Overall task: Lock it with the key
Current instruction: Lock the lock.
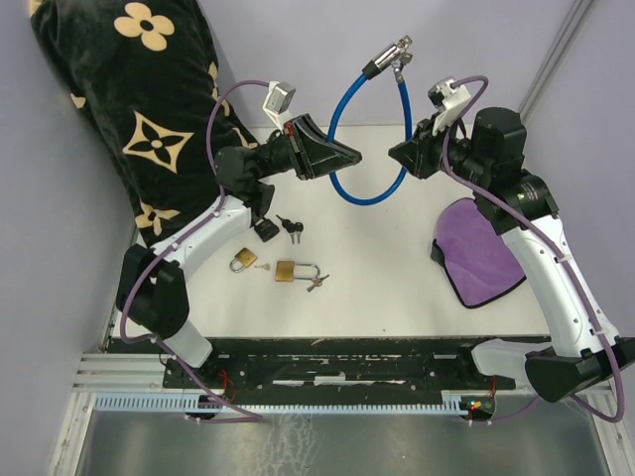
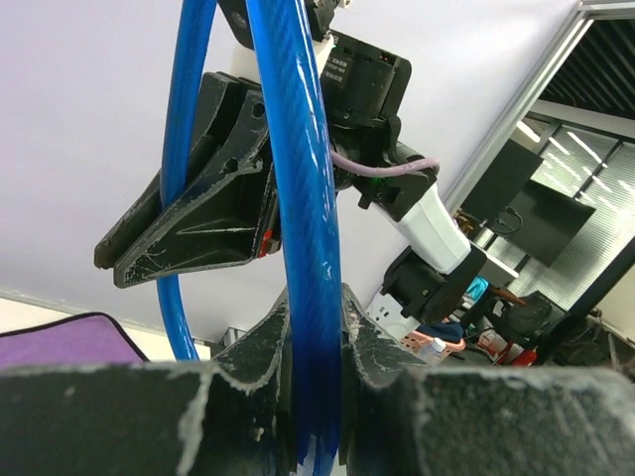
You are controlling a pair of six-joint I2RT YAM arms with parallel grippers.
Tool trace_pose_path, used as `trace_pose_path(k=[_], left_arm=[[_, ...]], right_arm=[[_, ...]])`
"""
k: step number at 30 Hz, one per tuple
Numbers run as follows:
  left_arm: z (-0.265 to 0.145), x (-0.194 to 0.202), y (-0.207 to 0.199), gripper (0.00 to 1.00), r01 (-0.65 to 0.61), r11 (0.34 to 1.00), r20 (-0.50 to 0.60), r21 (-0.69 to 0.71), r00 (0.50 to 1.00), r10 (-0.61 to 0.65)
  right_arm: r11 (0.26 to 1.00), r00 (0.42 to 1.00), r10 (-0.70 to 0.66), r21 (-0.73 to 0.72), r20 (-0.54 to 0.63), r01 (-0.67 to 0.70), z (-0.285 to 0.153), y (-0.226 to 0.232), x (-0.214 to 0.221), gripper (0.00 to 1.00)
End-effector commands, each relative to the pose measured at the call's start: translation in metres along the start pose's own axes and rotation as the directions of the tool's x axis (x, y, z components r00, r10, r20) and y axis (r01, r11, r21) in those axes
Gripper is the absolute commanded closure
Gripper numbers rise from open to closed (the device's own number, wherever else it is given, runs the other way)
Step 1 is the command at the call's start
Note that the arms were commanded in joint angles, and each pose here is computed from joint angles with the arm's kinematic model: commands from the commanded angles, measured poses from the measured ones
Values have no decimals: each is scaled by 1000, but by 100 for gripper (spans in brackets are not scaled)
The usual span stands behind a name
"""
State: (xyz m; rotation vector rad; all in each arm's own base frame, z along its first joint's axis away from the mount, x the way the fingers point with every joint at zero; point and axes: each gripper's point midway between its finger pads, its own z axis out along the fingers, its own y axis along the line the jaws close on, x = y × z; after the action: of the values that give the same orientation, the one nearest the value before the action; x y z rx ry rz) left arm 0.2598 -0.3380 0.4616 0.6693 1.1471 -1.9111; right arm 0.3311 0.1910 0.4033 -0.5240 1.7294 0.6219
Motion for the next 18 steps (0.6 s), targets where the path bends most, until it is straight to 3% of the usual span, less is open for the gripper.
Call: trace_pose_path(k=[1, 18], left_arm=[[2, -7, -24, 97, -22, 997, 8, 77, 1000, 22], [2, -6, -29, 97, 33, 991, 15, 133, 999, -35]], right_arm=[[999, 997, -25, -41, 77, 28, -4, 11, -30, 98], [995, 994, -58, -80, 90, 65, -12, 20, -32, 98]])
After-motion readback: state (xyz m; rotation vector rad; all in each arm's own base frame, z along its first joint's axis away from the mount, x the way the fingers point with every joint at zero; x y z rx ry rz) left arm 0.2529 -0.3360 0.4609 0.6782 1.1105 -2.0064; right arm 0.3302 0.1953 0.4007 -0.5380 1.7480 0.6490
